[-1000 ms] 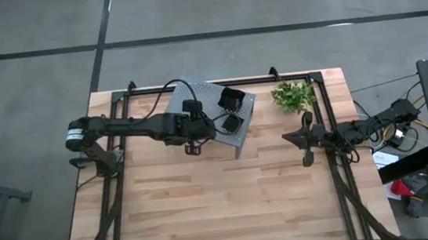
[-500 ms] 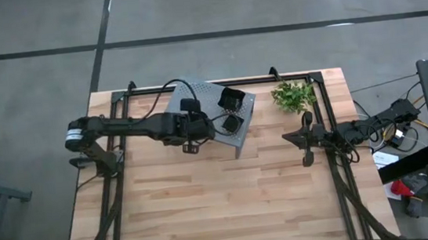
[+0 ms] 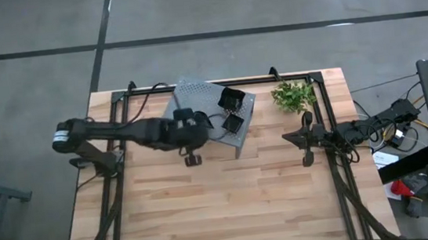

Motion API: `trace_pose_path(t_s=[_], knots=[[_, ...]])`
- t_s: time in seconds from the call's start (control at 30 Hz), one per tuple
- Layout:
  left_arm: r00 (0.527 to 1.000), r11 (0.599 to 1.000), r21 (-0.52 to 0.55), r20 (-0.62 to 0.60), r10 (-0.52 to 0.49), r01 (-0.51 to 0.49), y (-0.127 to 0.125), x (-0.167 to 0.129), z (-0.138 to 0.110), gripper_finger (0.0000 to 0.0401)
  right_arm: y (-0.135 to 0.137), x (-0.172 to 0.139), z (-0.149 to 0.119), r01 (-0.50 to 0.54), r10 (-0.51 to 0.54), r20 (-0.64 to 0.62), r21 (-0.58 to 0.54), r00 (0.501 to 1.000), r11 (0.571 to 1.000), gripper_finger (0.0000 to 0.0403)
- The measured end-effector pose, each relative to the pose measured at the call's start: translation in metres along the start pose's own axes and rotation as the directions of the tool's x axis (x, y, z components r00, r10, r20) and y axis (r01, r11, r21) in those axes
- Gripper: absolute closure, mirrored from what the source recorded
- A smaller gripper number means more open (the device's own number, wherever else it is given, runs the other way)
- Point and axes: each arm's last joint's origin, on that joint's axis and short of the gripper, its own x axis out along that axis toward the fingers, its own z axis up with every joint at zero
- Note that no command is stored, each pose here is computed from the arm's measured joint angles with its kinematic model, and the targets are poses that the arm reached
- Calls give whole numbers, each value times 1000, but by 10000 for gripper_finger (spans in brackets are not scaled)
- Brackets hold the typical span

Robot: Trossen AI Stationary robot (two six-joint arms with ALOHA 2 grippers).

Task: Pick & Place Mini shaped plates
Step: Return to Home Position

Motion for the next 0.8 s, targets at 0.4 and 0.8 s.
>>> trace_pose_path(t_s=[0.4,0.8], knots=[[869,954,-34,422,-257,299,-34,-25,-70,400,0,0,0,0,0,0,0,1000,1000,394],[571,837,-55,755,-323,545,-33,-4,-186,401,0,0,0,0,0,0,1,1000,1000,394]])
